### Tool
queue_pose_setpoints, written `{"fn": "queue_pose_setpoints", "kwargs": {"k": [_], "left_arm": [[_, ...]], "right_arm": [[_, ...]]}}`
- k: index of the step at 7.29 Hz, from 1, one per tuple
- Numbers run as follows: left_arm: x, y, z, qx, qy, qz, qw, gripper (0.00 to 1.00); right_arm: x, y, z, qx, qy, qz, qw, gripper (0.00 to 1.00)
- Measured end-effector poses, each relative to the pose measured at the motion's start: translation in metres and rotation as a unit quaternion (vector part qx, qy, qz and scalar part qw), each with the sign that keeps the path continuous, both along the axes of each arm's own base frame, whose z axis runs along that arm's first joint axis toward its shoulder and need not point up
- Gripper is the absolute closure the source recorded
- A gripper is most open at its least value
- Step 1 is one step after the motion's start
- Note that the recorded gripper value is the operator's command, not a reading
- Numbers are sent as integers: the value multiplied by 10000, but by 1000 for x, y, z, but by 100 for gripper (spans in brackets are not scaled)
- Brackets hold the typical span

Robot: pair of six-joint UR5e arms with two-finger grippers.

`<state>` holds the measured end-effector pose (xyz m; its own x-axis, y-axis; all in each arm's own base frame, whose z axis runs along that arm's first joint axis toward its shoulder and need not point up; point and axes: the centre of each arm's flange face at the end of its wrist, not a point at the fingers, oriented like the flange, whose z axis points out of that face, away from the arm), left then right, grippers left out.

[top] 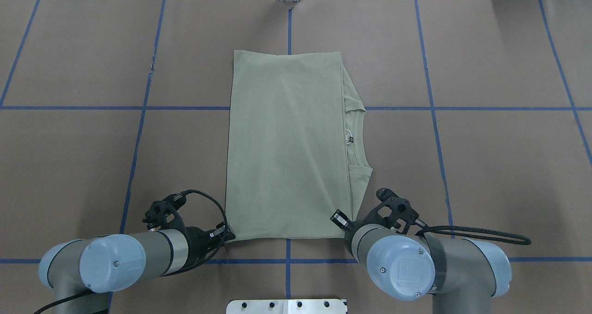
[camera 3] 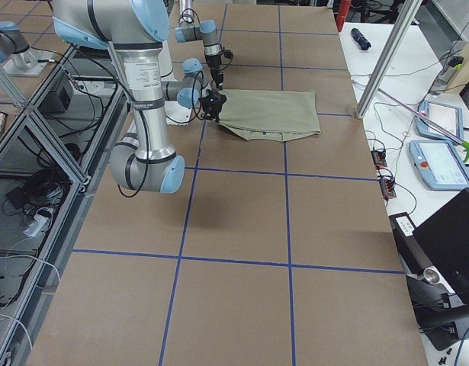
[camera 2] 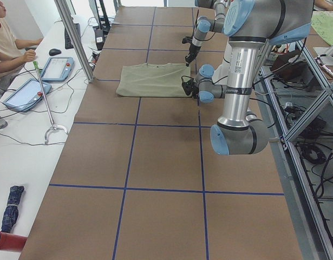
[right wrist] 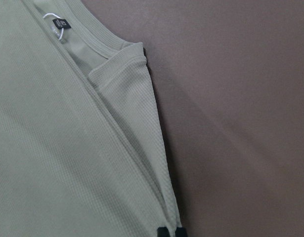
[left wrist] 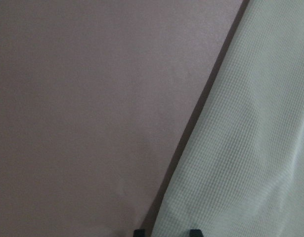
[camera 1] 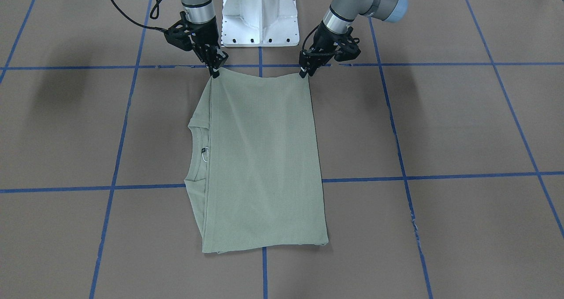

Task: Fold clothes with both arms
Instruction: 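Grasp the near edge of the shirt with both grippers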

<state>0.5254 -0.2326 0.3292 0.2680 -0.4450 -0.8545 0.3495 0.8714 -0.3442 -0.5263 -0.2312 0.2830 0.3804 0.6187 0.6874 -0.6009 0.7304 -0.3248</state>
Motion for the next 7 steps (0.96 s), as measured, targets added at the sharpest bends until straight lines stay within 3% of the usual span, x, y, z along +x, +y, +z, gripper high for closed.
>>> {"fn": "queue_pose_setpoints", "kwargs": {"k": [2, 7], "left_arm": [[2, 1, 0, -5, -2, 15, 10000, 100], [-3, 2, -10, 23, 102, 27, 9999, 100]], "right_arm": [[0, 0, 0, 0, 0, -2, 10000, 100], [0, 0, 0, -5, -10, -9, 10000, 100]]}}
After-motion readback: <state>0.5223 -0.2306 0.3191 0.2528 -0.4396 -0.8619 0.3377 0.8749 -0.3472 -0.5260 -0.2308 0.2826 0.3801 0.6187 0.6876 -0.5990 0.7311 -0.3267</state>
